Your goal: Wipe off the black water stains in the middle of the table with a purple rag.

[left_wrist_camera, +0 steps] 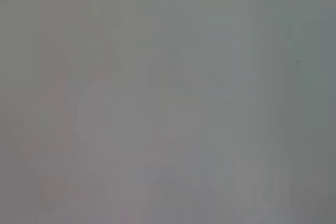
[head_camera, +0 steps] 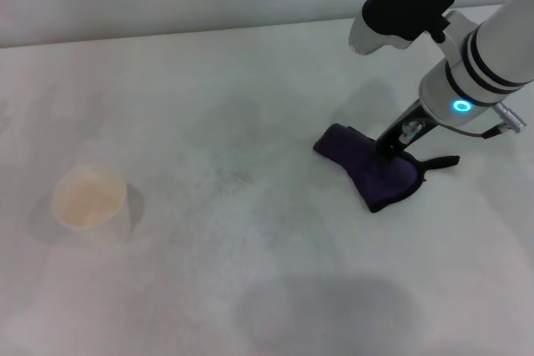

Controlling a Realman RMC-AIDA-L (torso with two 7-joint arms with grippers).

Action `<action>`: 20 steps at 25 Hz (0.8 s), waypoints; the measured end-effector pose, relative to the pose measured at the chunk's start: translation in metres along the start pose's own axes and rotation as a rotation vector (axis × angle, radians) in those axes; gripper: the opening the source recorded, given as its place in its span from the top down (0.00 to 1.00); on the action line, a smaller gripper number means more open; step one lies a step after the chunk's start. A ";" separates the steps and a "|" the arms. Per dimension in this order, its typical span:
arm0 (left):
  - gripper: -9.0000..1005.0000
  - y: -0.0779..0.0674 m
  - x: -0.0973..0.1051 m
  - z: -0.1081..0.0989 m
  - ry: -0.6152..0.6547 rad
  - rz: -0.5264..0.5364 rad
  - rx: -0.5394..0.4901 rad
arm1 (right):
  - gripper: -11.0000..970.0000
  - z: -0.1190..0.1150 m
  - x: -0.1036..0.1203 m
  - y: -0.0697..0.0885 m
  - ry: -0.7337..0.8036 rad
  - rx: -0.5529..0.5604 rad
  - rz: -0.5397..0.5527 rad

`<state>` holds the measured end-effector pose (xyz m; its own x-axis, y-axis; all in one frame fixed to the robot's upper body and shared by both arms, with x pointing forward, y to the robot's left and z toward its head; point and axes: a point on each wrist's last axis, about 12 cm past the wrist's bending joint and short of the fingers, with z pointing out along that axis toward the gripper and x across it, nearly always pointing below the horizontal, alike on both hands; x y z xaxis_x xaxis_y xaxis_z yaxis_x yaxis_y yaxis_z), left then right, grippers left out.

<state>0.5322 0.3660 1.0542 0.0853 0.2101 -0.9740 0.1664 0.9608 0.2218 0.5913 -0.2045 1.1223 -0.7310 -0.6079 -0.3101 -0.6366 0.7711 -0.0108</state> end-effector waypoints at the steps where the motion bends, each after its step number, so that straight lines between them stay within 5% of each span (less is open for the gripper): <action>1: 0.12 0.000 -0.001 0.001 -0.002 0.000 0.001 | 0.90 0.001 0.000 0.000 -0.009 -0.002 0.001; 12: 0.12 -0.004 -0.004 0.009 -0.014 -0.003 0.014 | 0.89 0.001 0.019 -0.030 -0.089 -0.102 0.132; 15: 0.12 -0.004 -0.003 0.009 -0.004 -0.006 0.006 | 0.66 -0.010 0.030 -0.042 -0.147 -0.135 0.178; 20: 0.12 -0.009 -0.002 0.010 -0.002 -0.022 -0.003 | 0.59 -0.032 0.050 -0.068 -0.280 -0.142 0.238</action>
<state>0.5401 0.3550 1.0540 0.0832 0.1890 -0.9784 0.1654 0.9656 0.2006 0.5897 -0.2936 1.1379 -0.7793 -0.3247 -0.5360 -0.4995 0.8383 0.2185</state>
